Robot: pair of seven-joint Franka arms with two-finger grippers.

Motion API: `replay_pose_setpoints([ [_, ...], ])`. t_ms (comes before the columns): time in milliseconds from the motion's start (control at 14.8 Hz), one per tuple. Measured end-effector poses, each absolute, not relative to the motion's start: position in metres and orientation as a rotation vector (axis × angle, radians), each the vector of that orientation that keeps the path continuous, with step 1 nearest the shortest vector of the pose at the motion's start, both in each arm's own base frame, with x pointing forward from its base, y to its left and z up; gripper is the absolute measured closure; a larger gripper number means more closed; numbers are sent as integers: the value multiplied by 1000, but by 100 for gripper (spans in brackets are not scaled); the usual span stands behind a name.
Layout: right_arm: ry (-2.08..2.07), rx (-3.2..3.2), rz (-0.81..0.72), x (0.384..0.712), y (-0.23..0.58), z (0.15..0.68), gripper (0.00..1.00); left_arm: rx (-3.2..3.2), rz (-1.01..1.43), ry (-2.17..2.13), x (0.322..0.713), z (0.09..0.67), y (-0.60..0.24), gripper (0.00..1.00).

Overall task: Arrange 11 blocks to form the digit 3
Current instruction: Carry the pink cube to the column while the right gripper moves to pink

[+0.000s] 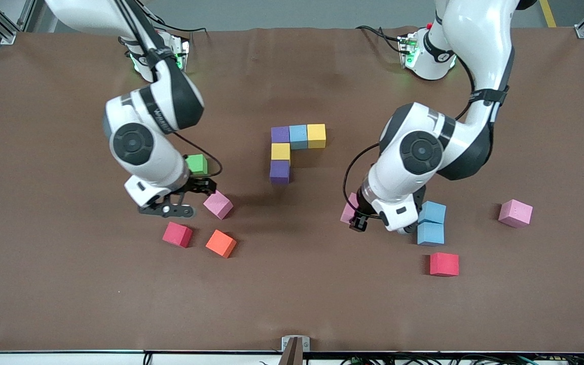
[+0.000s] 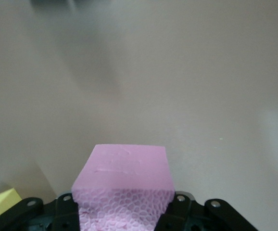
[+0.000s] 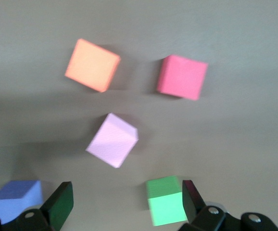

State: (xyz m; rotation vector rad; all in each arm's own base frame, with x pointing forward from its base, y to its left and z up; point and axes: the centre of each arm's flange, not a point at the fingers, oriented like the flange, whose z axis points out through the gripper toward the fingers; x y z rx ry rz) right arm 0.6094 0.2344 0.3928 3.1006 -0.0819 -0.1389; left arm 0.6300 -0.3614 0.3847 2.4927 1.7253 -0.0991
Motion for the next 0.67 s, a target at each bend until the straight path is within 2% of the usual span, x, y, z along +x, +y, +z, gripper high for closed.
replay_pose_setpoints([
  [202,2,3105,-163,619,190,405,0,2447,-141,1861,613,355,-387,44],
  [675,52,3098,-242,613,142,442,0,2222,-137,2121,568,272,-436,44],
])
